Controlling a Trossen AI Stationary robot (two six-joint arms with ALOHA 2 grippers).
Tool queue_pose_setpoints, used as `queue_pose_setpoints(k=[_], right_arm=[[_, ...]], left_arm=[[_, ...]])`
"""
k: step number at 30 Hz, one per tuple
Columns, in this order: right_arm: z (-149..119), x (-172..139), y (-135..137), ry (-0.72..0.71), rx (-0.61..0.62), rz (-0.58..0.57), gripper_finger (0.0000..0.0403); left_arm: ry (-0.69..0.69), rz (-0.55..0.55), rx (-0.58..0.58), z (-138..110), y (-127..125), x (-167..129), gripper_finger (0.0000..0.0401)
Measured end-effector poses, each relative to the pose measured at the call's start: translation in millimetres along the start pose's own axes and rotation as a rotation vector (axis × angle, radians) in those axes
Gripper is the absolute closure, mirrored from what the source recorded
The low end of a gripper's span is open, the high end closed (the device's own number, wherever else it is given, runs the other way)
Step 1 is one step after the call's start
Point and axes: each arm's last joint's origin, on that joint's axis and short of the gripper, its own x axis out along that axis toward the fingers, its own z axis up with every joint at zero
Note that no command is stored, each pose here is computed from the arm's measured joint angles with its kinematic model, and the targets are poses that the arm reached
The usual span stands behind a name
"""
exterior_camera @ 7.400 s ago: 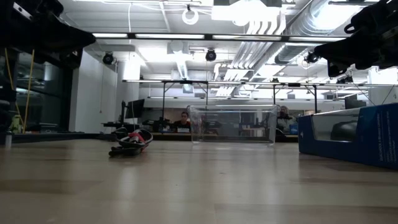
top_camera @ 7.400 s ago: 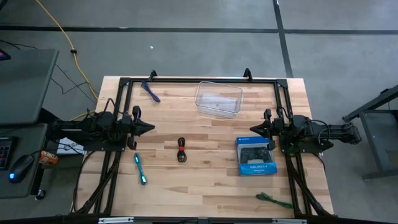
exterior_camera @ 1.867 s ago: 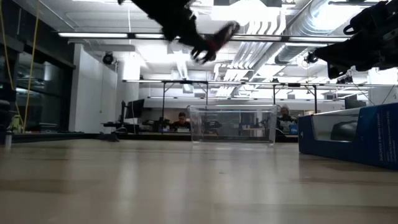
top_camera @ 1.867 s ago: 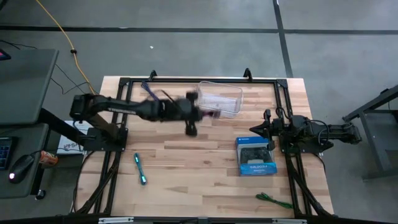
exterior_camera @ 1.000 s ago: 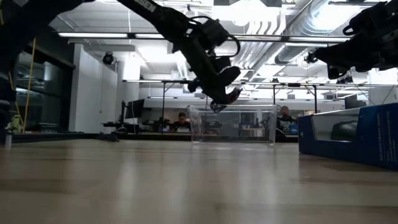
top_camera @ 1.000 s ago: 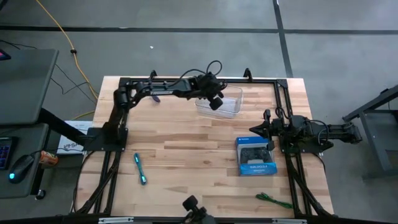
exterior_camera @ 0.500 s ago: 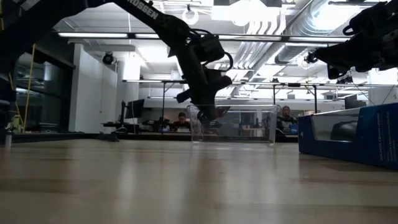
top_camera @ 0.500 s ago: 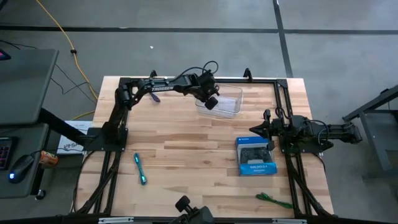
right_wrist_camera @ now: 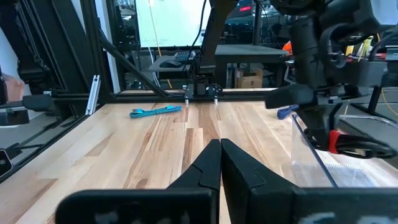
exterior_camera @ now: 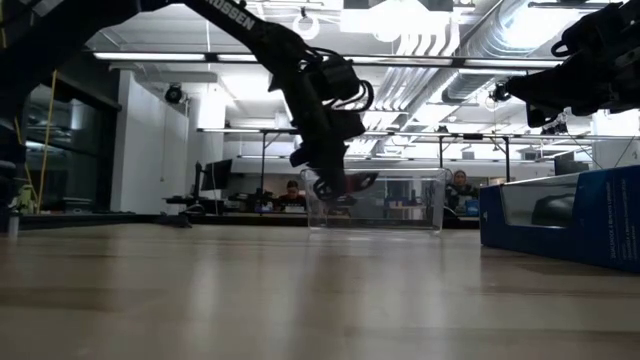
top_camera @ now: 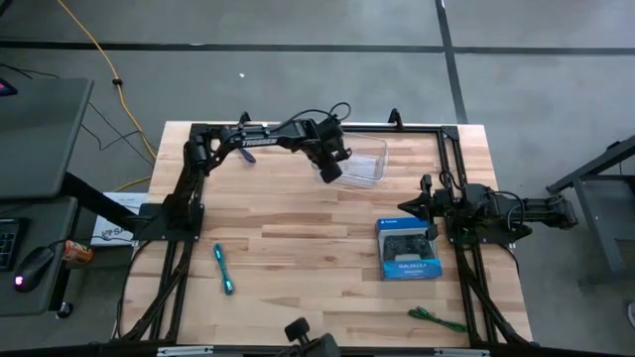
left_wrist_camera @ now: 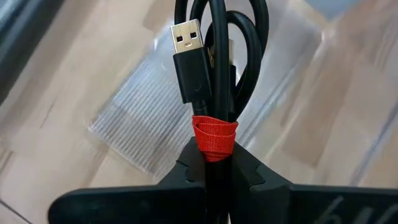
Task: Pick and place USB-C Cables
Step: Put the black charger cable into the bin, then put the green charger cable into the bin
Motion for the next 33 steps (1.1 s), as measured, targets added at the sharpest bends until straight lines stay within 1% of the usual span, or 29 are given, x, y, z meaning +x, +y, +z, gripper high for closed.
queue_pose_setpoints(k=[4, 13, 24, 28, 33], right_arm=[[-0.1, 0.0, 0.0, 0.001, 0.000, 0.000, 0.0402], [-0.1, 0.0, 0.0, 0.000, 0.000, 0.000, 0.0402], [0.0, 0.0, 0.0, 0.000, 0.000, 0.000, 0.0402], [0.0, 0.0, 0.0, 0.000, 0.000, 0.000, 0.0402], [-0.2, 0.0, 0.0, 0.001, 0.000, 0.000, 0.0402]], left_arm=[[0.031, 0.013, 0.059, -3.2, -3.9, 0.2, 0.0396], [0.027, 0.023, 0.071, -3.0, -8.4, 0.2, 0.0361], [0.030, 0.022, 0.090, -3.3, -9.2, -0.1, 0.0332], [0.030, 0.019, 0.095, -3.5, -12.1, 0.0, 0.0304], [0.020, 0.017, 0.098, -2.6, -13.7, 0.1, 0.0256]])
